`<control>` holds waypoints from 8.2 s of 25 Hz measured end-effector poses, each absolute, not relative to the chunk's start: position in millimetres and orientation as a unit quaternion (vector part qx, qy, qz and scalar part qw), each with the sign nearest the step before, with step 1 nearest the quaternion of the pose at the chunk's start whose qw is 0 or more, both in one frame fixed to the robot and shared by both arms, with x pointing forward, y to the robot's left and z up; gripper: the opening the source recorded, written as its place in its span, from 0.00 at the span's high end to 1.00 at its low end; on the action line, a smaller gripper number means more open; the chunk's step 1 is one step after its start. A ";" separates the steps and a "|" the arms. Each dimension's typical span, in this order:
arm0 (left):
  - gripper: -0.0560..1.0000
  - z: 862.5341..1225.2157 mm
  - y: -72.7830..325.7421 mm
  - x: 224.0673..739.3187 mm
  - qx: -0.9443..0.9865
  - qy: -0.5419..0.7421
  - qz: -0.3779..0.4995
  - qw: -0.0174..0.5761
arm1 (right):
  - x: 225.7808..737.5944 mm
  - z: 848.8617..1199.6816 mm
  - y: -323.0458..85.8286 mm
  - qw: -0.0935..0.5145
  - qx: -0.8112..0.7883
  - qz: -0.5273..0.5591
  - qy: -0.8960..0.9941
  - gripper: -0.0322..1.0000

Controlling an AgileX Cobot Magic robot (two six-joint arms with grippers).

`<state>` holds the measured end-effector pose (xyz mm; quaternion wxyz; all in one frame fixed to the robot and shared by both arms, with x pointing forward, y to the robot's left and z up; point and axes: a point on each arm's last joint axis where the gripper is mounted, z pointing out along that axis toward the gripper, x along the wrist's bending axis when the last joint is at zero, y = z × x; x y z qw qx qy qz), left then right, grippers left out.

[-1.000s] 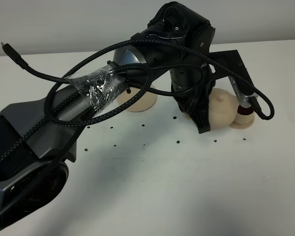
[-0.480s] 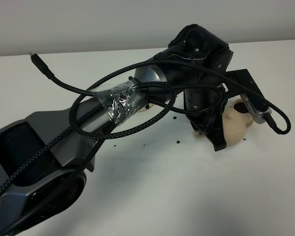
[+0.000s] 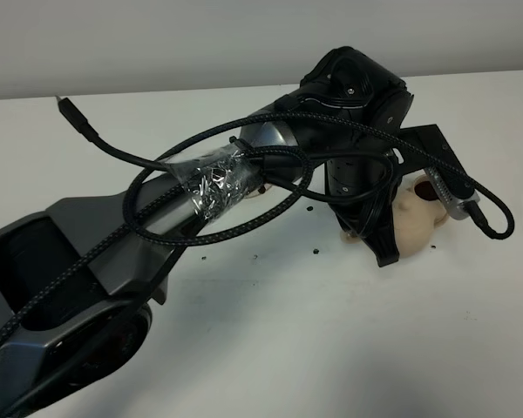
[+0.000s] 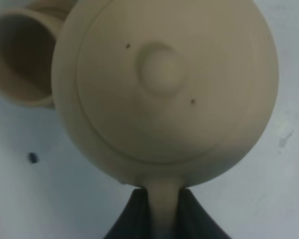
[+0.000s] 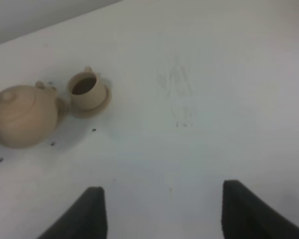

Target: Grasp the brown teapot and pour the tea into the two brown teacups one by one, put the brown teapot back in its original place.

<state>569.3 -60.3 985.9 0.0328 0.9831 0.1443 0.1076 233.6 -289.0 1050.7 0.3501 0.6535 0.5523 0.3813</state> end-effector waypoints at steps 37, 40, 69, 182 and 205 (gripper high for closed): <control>0.84 967.1 16.3 678.5 0.951 -0.112 0.283 -0.054 | 233.6 1050.7 -289.0 0.350 0.653 0.381 0.552 0.49; 0.84 967.7 12.8 676.6 0.944 -0.155 0.285 -0.068 | 233.6 1050.7 -289.0 0.350 0.653 0.381 0.552 0.49; 0.84 962.7 -20.0 665.5 0.871 -0.346 0.323 -0.132 | 233.6 1050.7 -289.0 0.350 0.653 0.381 0.552 0.49; 0.84 977.3 -61.2 657.9 0.615 -0.648 0.389 -0.222 | 233.6 1050.7 -289.0 0.350 0.653 0.381 0.552 0.49; 0.84 977.7 -65.0 656.7 0.593 -0.667 0.395 -0.218 | 233.6 1050.7 -289.0 0.350 0.653 0.381 0.552 0.49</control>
